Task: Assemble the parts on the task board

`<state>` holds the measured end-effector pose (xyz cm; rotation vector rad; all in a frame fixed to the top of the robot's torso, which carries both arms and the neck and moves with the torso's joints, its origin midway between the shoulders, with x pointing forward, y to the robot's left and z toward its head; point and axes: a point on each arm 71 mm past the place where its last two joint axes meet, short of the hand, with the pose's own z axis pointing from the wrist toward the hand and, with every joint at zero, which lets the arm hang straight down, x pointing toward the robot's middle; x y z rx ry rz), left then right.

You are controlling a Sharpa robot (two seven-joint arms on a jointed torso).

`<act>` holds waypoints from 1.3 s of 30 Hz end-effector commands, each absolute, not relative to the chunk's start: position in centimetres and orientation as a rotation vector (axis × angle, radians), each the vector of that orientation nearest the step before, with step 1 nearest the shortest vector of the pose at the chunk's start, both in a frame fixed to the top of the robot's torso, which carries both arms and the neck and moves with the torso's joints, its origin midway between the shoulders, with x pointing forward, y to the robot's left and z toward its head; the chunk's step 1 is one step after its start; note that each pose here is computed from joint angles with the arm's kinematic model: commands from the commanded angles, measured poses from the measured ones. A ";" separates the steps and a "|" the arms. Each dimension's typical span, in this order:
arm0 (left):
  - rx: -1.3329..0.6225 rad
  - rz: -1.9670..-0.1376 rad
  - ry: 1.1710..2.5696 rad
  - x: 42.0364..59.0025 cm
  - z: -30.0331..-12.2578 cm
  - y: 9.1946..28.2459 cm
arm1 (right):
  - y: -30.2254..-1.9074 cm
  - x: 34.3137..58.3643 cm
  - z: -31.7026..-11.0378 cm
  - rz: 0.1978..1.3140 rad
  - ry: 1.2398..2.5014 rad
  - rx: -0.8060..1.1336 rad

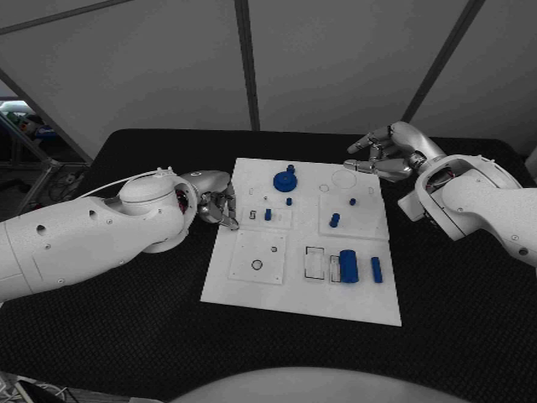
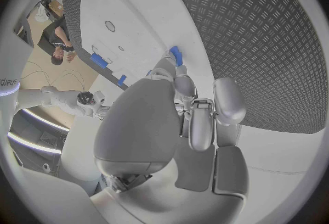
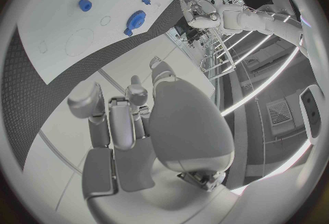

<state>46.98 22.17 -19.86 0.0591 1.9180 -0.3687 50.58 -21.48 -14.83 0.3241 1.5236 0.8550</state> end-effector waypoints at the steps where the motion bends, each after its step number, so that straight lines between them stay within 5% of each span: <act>1: 0.058 -0.392 1.901 46.8 -19.7 21.9 | -21.4 50.6 -14.7 0.858 1.522 0.316; 39: 0.037 -0.423 1.939 45.6 -19.9 21.6 | -21.6 50.6 -14.7 0.855 1.522 0.315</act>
